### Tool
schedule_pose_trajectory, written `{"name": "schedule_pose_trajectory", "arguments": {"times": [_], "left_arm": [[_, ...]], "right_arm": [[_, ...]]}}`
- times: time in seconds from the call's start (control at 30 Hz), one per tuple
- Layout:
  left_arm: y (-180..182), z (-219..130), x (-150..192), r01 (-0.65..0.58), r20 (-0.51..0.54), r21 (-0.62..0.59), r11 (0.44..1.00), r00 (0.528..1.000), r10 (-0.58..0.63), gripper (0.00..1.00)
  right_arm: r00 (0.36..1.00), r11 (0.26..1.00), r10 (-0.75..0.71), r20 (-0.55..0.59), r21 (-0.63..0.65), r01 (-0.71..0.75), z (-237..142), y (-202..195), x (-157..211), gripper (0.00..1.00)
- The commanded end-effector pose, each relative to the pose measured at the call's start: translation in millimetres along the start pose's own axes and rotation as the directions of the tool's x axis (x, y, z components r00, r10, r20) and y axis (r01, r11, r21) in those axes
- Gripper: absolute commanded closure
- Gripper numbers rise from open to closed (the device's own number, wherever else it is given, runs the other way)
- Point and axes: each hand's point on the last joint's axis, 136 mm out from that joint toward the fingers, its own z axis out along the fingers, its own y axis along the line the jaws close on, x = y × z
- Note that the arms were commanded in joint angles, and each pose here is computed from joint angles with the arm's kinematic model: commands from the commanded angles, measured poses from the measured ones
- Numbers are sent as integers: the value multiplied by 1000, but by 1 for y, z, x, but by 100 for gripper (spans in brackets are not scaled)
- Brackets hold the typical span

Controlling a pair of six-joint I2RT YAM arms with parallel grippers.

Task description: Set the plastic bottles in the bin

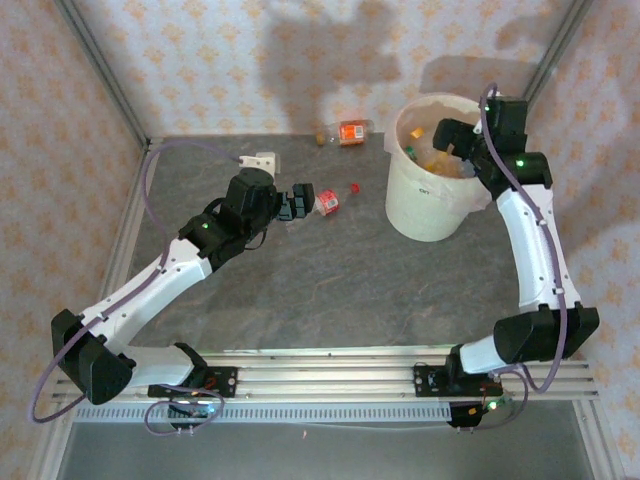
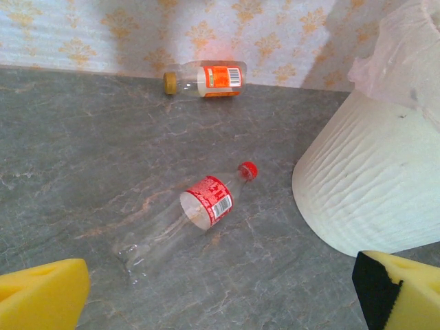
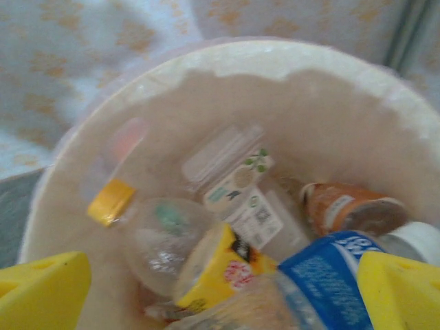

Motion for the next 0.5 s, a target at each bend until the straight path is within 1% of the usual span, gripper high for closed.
{"name": "schedule_pose_trajectory", "arguments": {"times": [0.0,0.13,0.17,0.23,0.33,0.4,0.47], "left_arm": [[14,5,7,12,-14,-56,998,1000,-13,0],[14,6,8,8,-18,-57,998,1000,-9,0],[15,7,8,9,-18,-59,998,1000,-10,0],[14,7,7,6,-19,-58,998,1000,-7,0],[14,8,9,4,-24,-58,998,1000,-6,0],[14,9,9,8,-25,-57,998,1000,-9,0],[15,9,11,13,-26,-58,998,1000,-15,0]], "right_arm": [[987,998,44,-156,-37,-50,14,4,35,1],[965,998,64,-253,19,-61,34,-7,65,1],[963,998,62,-262,30,-56,37,-9,66,1],[967,998,50,-249,58,-37,38,-14,60,1],[980,996,24,-198,83,-8,34,-15,36,1],[985,999,12,-173,51,-3,27,-7,21,1],[988,1000,-1,-153,-17,-1,17,6,10,1]]}}
